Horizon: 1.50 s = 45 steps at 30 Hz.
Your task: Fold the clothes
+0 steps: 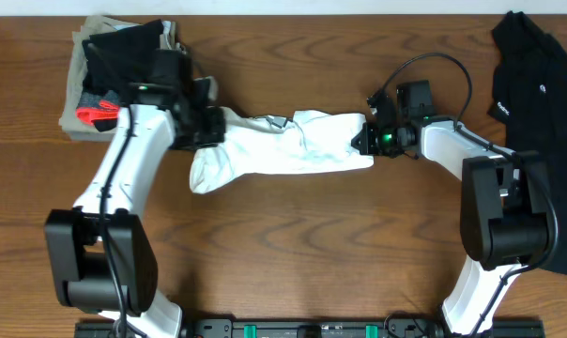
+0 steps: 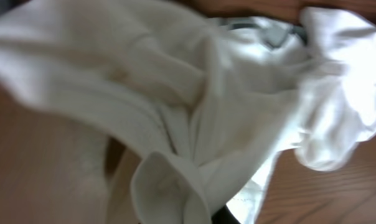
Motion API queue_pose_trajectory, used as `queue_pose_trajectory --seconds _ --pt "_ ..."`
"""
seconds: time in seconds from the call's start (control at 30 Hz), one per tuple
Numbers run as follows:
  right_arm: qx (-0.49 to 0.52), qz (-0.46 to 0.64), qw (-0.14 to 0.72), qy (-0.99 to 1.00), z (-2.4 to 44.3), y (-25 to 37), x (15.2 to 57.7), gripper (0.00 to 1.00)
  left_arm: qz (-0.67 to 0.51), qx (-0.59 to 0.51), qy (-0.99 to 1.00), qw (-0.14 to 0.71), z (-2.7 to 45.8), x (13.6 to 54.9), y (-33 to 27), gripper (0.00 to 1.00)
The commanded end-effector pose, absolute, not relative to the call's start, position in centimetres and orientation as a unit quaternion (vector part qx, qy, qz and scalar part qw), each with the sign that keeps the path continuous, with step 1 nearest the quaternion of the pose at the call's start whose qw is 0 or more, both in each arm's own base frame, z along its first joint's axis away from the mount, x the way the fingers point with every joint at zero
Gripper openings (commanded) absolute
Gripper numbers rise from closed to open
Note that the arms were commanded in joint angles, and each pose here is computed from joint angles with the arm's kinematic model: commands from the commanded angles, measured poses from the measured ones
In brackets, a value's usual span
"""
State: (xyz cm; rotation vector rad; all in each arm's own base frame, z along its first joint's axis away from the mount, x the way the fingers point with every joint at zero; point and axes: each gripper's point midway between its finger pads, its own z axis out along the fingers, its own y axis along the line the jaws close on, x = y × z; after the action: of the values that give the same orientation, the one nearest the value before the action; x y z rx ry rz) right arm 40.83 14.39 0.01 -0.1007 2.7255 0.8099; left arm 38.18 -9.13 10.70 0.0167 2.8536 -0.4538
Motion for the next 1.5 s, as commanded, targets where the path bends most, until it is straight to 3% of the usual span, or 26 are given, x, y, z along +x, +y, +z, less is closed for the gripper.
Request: queue_pose_trajectory --seconds 0.0,0.4,0.97,1.03,1.1,1.13,1.27,1.47 --pt "-0.029 0.239 0.089 0.966 -4.3 13.7 38.0 0.01 -0.159 0.05 0.974 0.151 11.7 38.4 -12.6 0.06" --pt "-0.038 0.235 0.075 0.968 -4.5 13.6 37.2 0.01 -0.204 0.181 0.929 0.25 14.2 39.3 -24.0 0.06" --pt "-0.038 0.234 0.072 0.969 -4.6 13.6 37.1 0.01 -0.206 0.273 0.908 0.241 7.4 37.1 -33.8 0.08" --pt "-0.038 0.234 0.072 0.969 -4.6 13.6 37.1 0.01 -0.208 0.274 0.907 0.244 7.4 37.2 -34.1 0.42" --pt "-0.038 0.234 0.072 0.969 -4.6 13.6 37.1 0.01 -0.209 0.274 0.905 0.248 7.5 37.4 -34.1 0.88" --pt "-0.038 0.234 0.072 0.969 -4.6 13.6 37.1 0.01 -0.21 0.272 0.905 0.252 7.7 37.6 -34.0 0.98" --pt "-0.038 0.234 0.073 0.969 -4.6 13.6 37.1 0.01 -0.214 0.25 0.907 0.264 9.1 38.5 -33.0 0.98" --pt "-0.039 0.235 0.076 0.968 -4.5 13.6 37.2 0.01 -0.233 0.182 0.9 0.322 16.2 40.7 -29.2 0.98"
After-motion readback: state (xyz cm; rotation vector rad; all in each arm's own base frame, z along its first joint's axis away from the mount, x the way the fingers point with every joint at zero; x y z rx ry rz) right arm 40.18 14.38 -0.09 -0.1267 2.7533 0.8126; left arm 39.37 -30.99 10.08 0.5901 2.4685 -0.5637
